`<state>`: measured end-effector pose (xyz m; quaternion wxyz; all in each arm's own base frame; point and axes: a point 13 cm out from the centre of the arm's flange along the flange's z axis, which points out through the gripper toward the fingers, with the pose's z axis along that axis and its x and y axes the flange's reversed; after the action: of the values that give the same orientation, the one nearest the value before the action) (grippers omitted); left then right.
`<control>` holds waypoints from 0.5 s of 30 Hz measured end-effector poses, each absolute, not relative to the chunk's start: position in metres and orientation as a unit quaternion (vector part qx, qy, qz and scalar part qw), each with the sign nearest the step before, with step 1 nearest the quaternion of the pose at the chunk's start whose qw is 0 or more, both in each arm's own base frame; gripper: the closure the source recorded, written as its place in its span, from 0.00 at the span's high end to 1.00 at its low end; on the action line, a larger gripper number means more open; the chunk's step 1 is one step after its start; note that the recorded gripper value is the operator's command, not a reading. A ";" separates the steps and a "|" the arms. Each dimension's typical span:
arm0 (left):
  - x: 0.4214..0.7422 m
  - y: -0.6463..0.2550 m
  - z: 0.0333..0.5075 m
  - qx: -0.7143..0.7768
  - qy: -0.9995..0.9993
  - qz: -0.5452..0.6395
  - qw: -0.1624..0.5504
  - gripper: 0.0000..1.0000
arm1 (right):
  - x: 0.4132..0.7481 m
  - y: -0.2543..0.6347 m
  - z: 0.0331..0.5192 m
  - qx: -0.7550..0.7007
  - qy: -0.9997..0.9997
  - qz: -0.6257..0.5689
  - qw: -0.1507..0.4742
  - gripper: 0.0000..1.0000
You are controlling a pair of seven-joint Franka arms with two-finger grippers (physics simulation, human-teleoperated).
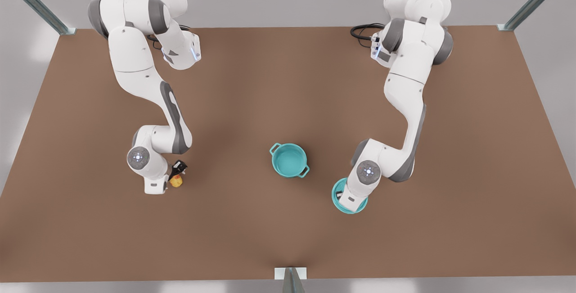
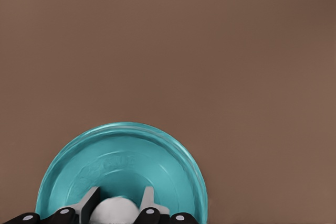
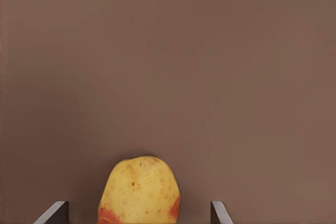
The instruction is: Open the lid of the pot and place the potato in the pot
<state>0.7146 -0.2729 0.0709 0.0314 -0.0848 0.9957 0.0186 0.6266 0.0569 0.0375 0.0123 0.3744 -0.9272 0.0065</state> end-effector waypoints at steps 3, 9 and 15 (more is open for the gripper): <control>0.725 -0.272 0.064 -0.043 0.998 0.011 0.046 1.00 | 0.628 0.061 0.038 0.378 -0.926 0.003 0.008 0.99; 0.779 -0.161 0.213 -0.068 0.995 -0.011 0.079 1.00 | 0.630 0.064 0.037 0.388 -0.922 0.001 0.005 0.86; 0.642 -0.012 0.426 -0.129 0.991 -0.034 0.014 1.00 | 0.630 0.064 0.036 0.396 -0.918 0.001 0.004 0.56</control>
<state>0.6422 -0.0118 0.4257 0.0144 -0.1291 0.9909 -0.0344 0.6302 0.0638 0.0356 0.0042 0.3964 -0.9181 0.0007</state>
